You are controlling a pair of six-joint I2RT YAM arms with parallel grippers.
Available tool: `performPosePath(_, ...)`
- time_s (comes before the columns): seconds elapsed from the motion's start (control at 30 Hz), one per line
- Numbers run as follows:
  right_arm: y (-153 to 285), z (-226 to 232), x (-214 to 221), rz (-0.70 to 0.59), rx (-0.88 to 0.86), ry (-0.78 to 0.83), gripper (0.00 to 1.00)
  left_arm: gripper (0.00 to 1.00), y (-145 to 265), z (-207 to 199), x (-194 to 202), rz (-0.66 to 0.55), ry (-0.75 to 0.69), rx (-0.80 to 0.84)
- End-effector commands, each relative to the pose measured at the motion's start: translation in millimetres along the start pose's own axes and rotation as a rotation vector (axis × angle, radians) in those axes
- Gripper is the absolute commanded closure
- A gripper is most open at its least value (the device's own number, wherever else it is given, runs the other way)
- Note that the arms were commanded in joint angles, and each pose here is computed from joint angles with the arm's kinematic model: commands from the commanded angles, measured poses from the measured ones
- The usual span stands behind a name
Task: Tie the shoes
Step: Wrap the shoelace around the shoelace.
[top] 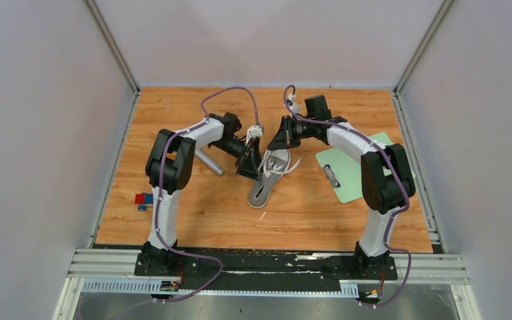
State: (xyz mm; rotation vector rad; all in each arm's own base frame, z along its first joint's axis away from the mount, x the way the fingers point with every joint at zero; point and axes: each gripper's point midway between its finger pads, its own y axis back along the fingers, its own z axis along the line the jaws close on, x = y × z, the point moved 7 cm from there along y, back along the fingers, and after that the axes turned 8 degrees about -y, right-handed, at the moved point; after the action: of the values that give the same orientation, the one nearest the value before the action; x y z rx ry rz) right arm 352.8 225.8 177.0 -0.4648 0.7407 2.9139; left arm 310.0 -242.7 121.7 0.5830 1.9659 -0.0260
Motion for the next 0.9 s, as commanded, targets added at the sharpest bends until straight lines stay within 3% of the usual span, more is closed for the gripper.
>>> performPosePath(0.0,8,14,-11,-0.041,-0.028,0.069,1.0,0.0,5,5,-12,-0.011,-0.01,-0.174)
performPosePath(0.03,8,14,-11,-0.041,-0.028,0.07,1.0,0.0,8,7,-13,-0.011,0.114,-0.276)
performPosePath(0.07,9,14,-11,-0.041,-0.027,0.069,1.0,0.0,11,10,-22,-0.053,0.039,-0.349)
performPosePath(0.13,9,14,-9,-0.039,-0.026,0.069,1.0,0.0,14,11,-34,-0.101,0.14,-0.434)
performPosePath(0.47,9,14,-9,-0.038,-0.028,0.077,1.0,0.01,-14,-6,-50,-0.164,0.184,-0.328)
performPosePath(0.63,9,14,-8,-0.038,-0.028,0.074,1.0,0.16,-20,-5,-49,-0.158,0.107,-0.288)
performPosePath(0.73,9,14,-8,-0.035,-0.03,0.071,1.0,0.29,-20,-3,-38,-0.096,0.104,-0.279)
performPosePath(0.87,10,14,-7,-0.038,-0.027,0.073,1.0,0.38,-14,-1,-29,-0.055,0.054,-0.304)
